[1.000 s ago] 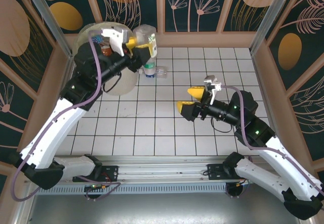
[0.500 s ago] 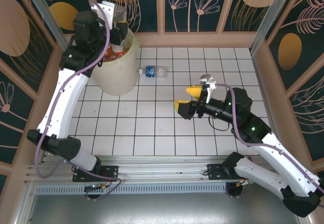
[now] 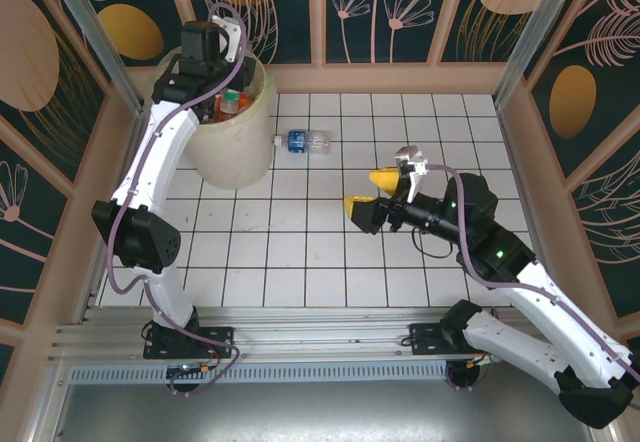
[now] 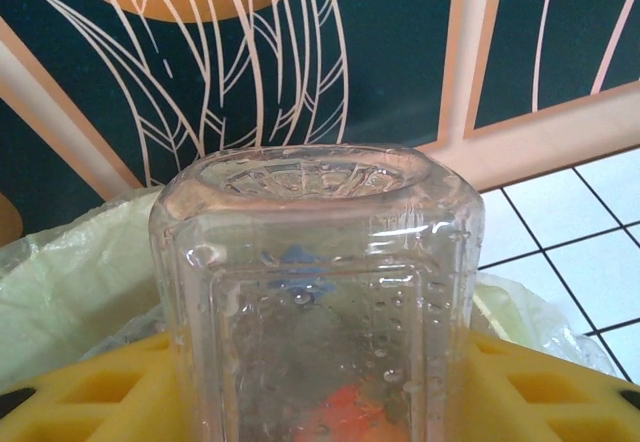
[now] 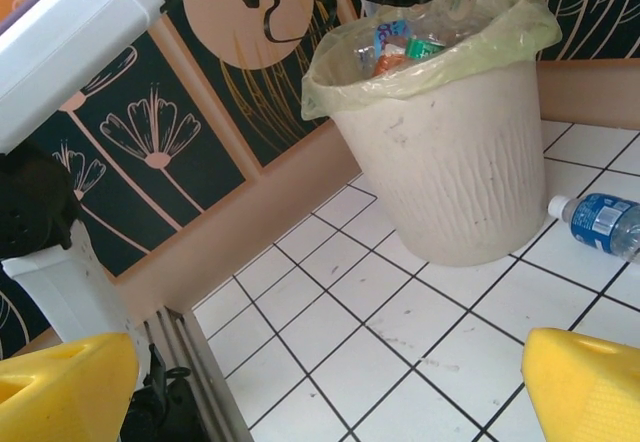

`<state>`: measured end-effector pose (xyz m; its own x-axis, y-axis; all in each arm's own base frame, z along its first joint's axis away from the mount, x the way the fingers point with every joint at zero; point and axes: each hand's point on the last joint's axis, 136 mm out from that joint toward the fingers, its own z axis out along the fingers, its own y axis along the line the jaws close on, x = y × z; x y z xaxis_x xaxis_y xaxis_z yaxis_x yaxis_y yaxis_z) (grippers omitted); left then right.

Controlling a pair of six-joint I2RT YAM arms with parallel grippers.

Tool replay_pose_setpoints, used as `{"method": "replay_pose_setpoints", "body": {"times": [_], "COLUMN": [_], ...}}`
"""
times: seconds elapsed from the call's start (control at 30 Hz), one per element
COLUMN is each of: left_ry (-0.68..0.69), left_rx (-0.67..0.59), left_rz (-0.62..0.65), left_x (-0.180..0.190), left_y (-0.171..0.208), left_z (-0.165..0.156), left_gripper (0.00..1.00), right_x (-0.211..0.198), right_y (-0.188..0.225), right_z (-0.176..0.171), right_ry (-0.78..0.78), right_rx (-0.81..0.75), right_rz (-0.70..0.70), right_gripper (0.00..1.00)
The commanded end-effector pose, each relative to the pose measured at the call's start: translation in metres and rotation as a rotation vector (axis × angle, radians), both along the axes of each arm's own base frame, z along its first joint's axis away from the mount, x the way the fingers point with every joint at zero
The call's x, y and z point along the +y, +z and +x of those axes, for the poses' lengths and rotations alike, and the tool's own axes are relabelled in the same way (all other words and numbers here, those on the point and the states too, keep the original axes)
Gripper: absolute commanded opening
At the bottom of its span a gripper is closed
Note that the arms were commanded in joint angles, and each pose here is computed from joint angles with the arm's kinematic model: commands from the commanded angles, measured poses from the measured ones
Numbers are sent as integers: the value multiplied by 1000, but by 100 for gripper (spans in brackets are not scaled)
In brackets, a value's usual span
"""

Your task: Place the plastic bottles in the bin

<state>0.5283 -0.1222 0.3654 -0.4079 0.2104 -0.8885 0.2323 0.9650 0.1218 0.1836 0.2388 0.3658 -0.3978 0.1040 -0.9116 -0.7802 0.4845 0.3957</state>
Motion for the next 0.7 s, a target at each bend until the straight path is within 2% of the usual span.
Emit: {"method": "replay_pose_setpoints", "body": {"times": [0.0, 0.17, 0.47, 0.67], "left_ry": [-20, -4, 20, -8], "left_rx": [84, 103, 8, 67], "left_rz": [28, 43, 36, 44], "left_x": [1, 5, 14, 9], "left_y": [-15, -19, 33, 10], "left_z": [-11, -12, -29, -30], "left_gripper": [59, 61, 58, 59], "right_x": [0, 2, 5, 9], "right_y": [-12, -16, -20, -23], "right_z": [6, 11, 16, 18], "right_ry": [-26, -35, -43, -36], "right_rx": [38, 51, 62, 75], "right_rz": [-17, -27, -25, -29], "right_gripper": [99, 99, 99, 99]}}
